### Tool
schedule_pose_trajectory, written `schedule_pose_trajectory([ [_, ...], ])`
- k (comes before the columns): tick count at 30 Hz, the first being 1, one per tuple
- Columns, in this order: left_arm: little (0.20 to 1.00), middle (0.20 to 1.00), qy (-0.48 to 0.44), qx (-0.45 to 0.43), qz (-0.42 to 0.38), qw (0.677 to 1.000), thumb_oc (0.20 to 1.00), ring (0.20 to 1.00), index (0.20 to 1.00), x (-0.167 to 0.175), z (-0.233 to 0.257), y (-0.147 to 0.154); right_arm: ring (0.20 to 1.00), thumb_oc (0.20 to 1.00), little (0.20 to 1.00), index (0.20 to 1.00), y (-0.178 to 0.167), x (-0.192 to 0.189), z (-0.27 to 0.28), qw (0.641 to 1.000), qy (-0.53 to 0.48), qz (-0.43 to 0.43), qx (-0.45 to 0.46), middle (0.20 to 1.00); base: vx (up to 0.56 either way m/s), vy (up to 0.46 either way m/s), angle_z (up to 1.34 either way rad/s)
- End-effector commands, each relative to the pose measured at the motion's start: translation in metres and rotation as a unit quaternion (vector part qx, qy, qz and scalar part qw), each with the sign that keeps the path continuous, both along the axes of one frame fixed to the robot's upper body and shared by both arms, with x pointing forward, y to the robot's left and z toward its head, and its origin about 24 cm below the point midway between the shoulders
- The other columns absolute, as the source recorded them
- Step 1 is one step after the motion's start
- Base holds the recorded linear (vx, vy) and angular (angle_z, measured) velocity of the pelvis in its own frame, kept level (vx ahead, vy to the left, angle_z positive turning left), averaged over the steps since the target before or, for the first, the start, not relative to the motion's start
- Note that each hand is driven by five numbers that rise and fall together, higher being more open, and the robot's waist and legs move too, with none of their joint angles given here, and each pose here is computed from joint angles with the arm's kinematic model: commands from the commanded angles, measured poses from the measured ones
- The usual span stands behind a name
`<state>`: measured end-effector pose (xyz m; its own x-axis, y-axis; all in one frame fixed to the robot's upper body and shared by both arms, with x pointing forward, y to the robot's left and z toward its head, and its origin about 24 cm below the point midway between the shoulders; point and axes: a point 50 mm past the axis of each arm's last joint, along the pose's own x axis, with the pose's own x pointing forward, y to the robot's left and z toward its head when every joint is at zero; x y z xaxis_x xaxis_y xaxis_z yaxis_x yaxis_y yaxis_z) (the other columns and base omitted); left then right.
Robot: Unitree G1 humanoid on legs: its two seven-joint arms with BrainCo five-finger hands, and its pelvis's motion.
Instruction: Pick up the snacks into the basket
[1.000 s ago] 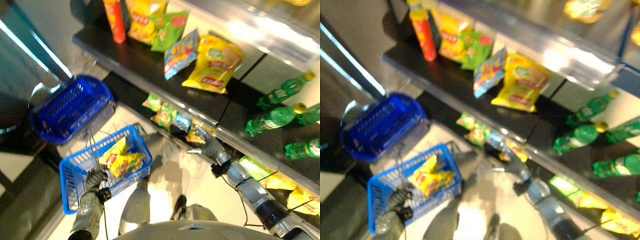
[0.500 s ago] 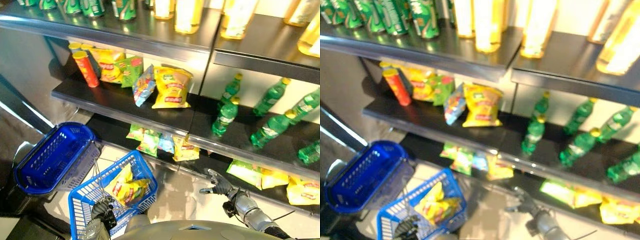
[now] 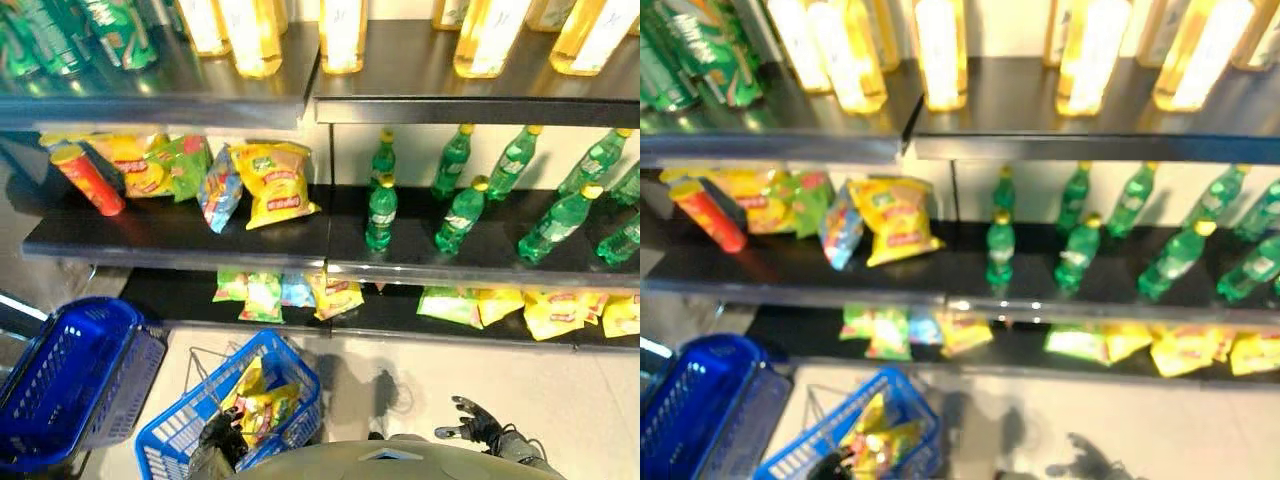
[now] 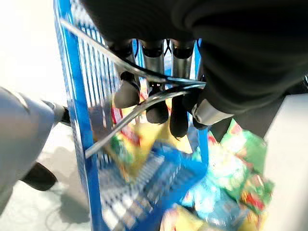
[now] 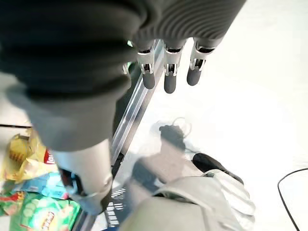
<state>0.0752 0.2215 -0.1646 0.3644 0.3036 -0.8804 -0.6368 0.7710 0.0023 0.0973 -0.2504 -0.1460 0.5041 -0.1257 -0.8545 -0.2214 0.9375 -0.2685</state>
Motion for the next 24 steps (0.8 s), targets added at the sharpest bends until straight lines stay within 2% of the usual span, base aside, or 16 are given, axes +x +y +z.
schedule_pose_trajectory([
  [1,0.200,0.200,-0.034,0.051,0.033,0.998,0.200,0.200,0.200,0.004,0.011,0.033,1.000,1.000,1.000,1.000,0.006,0.032,0.009,0.998,-0.056,-0.009,0.005,1.000,-0.13,-0.019,-0.15],
  [5,0.200,0.200,-0.023,0.059,0.020,0.998,0.200,0.200,0.200,0.000,0.012,0.039,1.000,1.000,1.000,1.000,0.007,0.030,0.008,0.999,-0.051,-0.004,0.000,1.000,-0.11,-0.055,-0.13],
  [12,0.200,0.200,-0.016,0.070,0.038,0.997,0.200,0.200,0.200,-0.001,0.013,0.048,1.000,1.000,1.000,1.000,0.008,0.027,0.004,0.998,-0.048,-0.051,0.009,1.000,-0.08,-0.193,0.07],
  [18,0.200,0.200,0.009,0.089,0.045,0.995,0.200,0.200,0.200,-0.008,0.015,0.060,1.000,1.000,1.000,1.000,0.013,0.022,-0.002,0.999,-0.019,-0.046,-0.001,1.000,0.02,-0.386,0.18],
  [24,0.200,0.200,0.014,0.102,0.095,0.990,0.200,0.200,0.200,-0.018,0.018,0.073,1.000,1.000,1.000,1.000,0.028,0.034,-0.001,0.999,-0.023,0.035,-0.003,1.000,0.01,-0.578,-0.03],
])
